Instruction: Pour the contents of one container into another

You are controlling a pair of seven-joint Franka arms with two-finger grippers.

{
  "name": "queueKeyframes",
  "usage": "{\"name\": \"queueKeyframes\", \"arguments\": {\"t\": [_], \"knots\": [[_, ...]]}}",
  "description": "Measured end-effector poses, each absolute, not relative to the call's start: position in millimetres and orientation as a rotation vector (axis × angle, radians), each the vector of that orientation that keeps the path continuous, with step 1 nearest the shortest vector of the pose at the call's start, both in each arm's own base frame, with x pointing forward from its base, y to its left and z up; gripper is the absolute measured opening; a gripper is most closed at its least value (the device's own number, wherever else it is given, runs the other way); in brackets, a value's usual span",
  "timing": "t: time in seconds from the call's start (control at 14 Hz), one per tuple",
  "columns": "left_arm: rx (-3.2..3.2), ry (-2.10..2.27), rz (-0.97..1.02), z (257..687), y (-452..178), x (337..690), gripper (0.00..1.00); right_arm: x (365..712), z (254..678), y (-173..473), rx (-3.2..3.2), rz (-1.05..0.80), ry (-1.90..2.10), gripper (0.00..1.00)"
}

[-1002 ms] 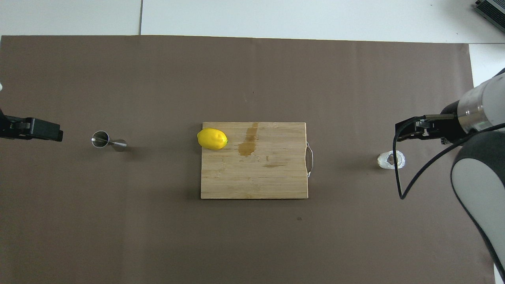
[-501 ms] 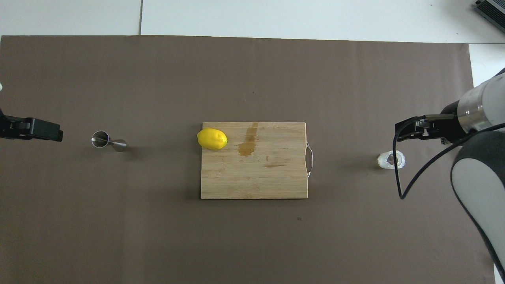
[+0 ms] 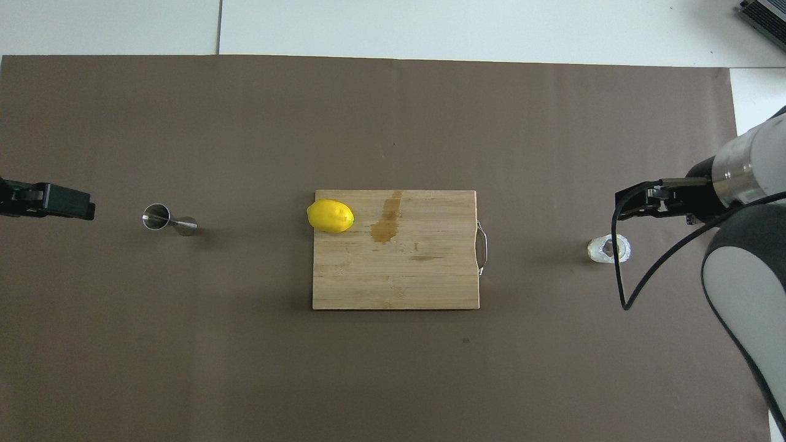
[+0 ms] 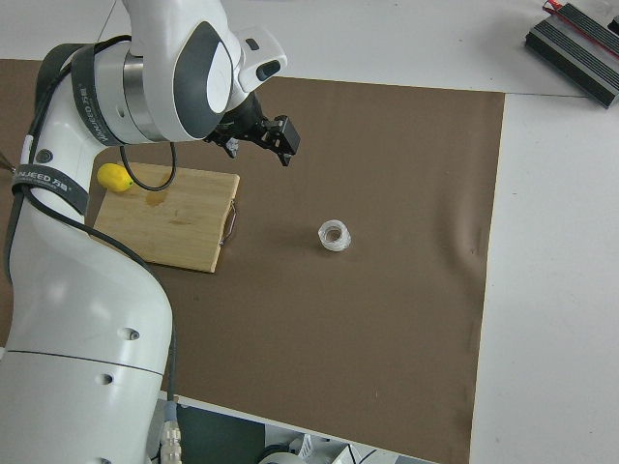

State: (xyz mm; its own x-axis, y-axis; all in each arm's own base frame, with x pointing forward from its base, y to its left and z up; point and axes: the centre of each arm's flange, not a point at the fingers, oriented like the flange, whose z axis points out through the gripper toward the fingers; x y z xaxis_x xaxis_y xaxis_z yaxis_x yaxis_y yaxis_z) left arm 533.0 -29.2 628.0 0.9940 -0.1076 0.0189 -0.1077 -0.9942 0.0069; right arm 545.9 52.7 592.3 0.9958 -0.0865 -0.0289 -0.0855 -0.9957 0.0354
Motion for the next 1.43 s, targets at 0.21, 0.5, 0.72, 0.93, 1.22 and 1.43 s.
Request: {"name": "queueKeyframes", "arguments": {"t": [0.21, 0.5, 0.72, 0.93, 1.22, 1.43], "knots": [[3.129, -0.175, 0.029, 628.0, -31.4, 532.9, 1.0, 545.9, 592.3, 52.7, 3.104, -0.047, -0.134, 1.0], [3.129, -0.172, 0.03, 628.0, -30.3, 533.0, 1.0, 545.9, 592.3, 52.7, 3.104, -0.047, -0.134, 1.0], [3.131, -0.123, 0.043, 628.6, -13.3, 534.6, 1.0, 545.9, 592.3, 52.7, 3.104, -0.047, -0.134, 1.0], [3.097, -0.042, 0.083, 622.5, 9.9, 538.9, 1.0, 545.9, 592.3, 52.7, 3.104, -0.047, -0.134, 1.0], [2.942, 0.06, 0.014, 586.8, 18.8, 545.0, 1.0, 545.9, 592.3, 52.7, 3.104, -0.047, -0.134, 1.0], [2.808, 0.26, -0.095, 545.4, 29.5, 560.3, 1.0, 545.9, 592.3, 52.7, 3.104, -0.047, -0.134, 1.0]]}}
